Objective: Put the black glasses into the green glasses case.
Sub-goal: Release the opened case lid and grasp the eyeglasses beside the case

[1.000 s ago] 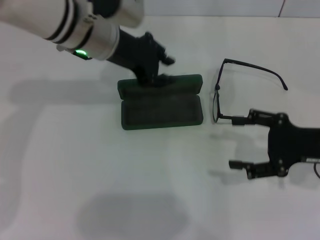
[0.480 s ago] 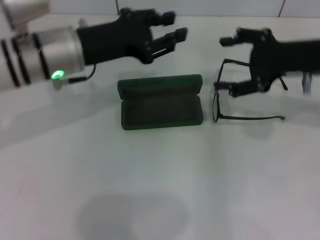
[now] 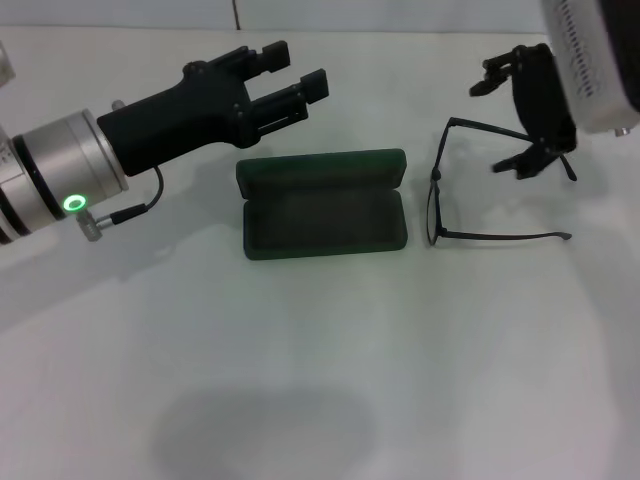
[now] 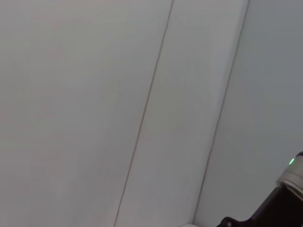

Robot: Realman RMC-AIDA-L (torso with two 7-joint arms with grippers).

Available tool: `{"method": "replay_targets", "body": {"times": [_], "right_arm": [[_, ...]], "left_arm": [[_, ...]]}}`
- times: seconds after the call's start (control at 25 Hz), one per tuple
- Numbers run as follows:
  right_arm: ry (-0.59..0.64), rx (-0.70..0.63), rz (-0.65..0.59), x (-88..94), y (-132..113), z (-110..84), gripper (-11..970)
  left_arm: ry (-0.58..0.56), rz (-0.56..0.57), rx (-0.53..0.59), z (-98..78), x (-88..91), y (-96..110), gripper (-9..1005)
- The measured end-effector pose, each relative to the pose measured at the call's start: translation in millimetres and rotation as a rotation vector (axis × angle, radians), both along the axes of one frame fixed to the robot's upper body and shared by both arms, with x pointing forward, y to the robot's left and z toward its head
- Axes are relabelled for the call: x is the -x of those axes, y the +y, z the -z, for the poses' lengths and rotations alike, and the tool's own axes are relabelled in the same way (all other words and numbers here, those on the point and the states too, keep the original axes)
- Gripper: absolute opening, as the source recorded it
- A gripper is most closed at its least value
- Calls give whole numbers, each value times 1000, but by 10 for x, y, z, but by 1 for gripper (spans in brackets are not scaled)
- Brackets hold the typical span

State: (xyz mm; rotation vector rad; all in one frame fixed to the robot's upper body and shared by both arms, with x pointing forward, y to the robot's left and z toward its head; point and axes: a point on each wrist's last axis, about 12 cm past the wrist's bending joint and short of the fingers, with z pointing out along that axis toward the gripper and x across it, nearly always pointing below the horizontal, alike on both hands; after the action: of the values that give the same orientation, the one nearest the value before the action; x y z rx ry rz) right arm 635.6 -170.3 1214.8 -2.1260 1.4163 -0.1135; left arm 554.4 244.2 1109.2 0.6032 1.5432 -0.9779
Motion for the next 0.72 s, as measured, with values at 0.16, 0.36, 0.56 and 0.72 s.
{"method": "replay_targets", "body": {"times": [0.16, 0.36, 0.56, 0.72], "right_arm": [[-30, 117, -56, -18, 147, -7, 875], [-53, 217, -104, -34, 319, 121, 874], [-89, 235, -127, -57, 434, 213, 871], [-122, 219, -152, -67, 536, 252, 862]], "left_arm": [[15, -10, 18, 48, 3, -2, 639], [22, -9, 19, 77, -30, -41, 707], [18, -8, 28, 108, -65, -98, 705], [10, -27, 36, 119, -79, -81, 703]]}}
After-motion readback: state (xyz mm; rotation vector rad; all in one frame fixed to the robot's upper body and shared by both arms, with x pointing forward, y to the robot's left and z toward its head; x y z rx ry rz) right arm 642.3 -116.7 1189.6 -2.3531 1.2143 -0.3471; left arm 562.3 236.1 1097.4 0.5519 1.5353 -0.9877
